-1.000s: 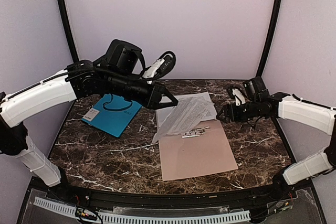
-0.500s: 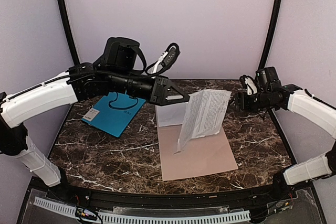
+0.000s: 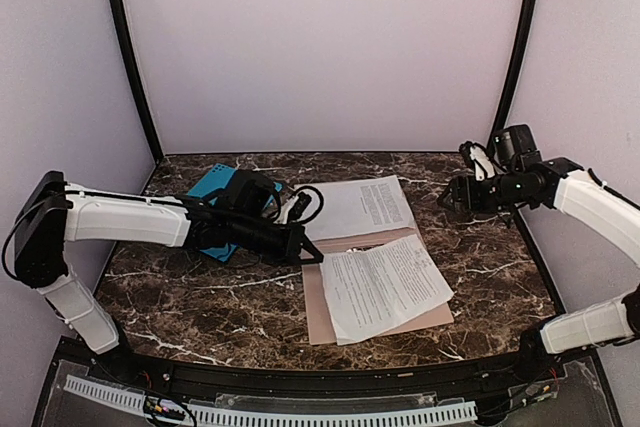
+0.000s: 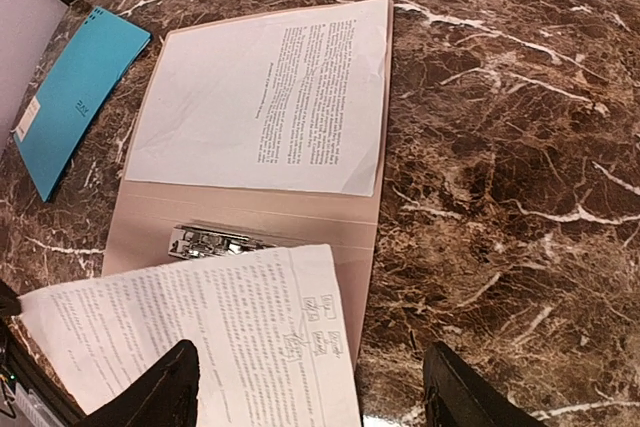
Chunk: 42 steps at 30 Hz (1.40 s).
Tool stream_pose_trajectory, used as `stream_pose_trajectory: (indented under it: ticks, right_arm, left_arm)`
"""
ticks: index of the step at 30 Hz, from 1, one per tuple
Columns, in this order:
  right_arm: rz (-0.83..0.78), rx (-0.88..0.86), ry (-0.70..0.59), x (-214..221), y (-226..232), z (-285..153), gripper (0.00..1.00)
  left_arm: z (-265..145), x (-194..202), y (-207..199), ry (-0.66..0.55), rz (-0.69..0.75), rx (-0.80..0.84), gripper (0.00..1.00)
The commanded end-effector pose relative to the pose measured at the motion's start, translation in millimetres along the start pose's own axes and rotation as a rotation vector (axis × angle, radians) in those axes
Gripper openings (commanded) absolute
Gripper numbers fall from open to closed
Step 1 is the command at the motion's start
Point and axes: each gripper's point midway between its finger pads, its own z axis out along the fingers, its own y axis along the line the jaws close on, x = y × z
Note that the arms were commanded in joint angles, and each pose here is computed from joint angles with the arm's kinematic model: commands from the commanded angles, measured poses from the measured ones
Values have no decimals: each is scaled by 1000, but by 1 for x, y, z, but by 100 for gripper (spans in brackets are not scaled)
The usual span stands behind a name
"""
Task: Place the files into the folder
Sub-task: Place the file on the spring clip of the folder.
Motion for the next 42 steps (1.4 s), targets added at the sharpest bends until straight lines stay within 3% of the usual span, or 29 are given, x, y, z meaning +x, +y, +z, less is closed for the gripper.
stream_pose_trajectory:
  ticks: [1, 7, 14, 20, 31, 42]
  right_arm:
    - [-20, -118, 29, 13, 15, 11, 74]
    - [-44, -197, 89, 52, 26, 28, 74]
    - [-74, -179, 151, 86, 29, 45, 73]
    - [-98, -177, 205, 105, 33, 63, 73]
    - [-132, -165, 281, 123, 43, 94, 71]
    - [-136, -150, 302, 127, 44, 104, 69]
  left_arm:
    - [10, 7, 22, -29, -31, -41, 1]
    - [24, 25, 75, 9, -16, -223, 1]
    - [42, 40, 107, 137, 41, -339, 1]
    - [32, 35, 130, 178, 86, -465, 1]
    - [35, 28, 143, 253, 126, -499, 1]
    - [36, 7, 140, 241, 181, -525, 1]
